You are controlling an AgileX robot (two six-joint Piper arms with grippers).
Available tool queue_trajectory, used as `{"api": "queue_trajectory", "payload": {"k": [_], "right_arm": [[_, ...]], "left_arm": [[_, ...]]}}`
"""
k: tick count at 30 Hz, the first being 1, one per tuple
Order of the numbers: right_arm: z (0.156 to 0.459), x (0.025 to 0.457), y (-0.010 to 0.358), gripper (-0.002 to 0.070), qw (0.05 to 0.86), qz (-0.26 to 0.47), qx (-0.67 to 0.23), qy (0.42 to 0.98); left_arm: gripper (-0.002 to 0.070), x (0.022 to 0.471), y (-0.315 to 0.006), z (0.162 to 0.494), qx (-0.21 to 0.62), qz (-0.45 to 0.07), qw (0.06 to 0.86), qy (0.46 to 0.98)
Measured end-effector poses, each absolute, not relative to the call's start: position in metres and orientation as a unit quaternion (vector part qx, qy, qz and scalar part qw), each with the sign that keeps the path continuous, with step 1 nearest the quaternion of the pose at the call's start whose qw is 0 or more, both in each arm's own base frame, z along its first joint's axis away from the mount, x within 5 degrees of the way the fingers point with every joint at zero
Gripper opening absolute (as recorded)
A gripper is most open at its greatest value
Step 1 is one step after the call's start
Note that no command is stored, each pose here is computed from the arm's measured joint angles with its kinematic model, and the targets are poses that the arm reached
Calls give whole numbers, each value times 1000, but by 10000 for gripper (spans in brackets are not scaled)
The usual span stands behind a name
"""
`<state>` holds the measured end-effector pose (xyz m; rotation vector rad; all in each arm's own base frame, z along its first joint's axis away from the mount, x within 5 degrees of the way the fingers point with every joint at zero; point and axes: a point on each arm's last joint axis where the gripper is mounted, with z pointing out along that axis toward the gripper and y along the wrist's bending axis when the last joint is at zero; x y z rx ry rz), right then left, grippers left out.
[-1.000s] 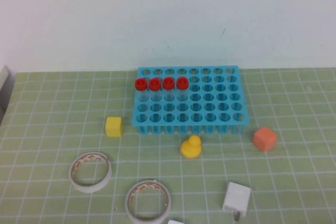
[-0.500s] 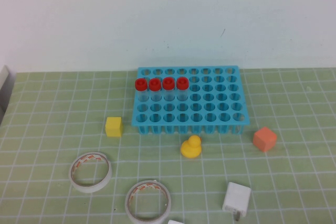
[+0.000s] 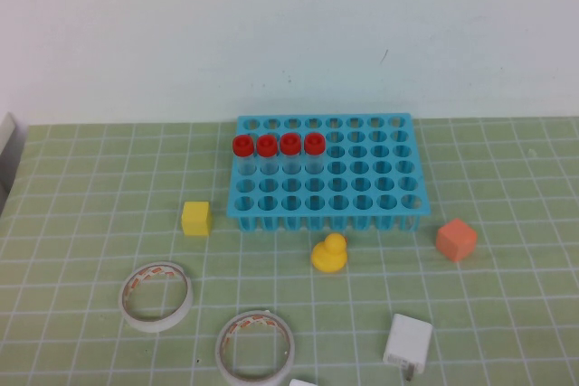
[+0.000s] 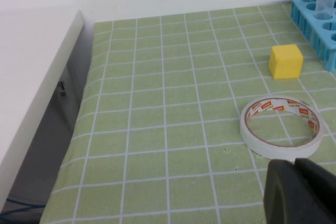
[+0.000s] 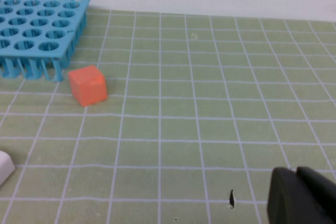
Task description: Place the test tubes
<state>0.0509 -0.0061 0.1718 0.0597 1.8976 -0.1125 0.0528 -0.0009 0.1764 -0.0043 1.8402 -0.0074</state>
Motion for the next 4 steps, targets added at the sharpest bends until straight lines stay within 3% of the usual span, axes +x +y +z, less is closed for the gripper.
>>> {"api": "queue_trajectory", "payload": {"k": [4], "right_arm": [[172,51,-6,-1,581,-48,26,812]], "left_arm": [[-1,53,-1,176,-2,-3,606,796]]}}
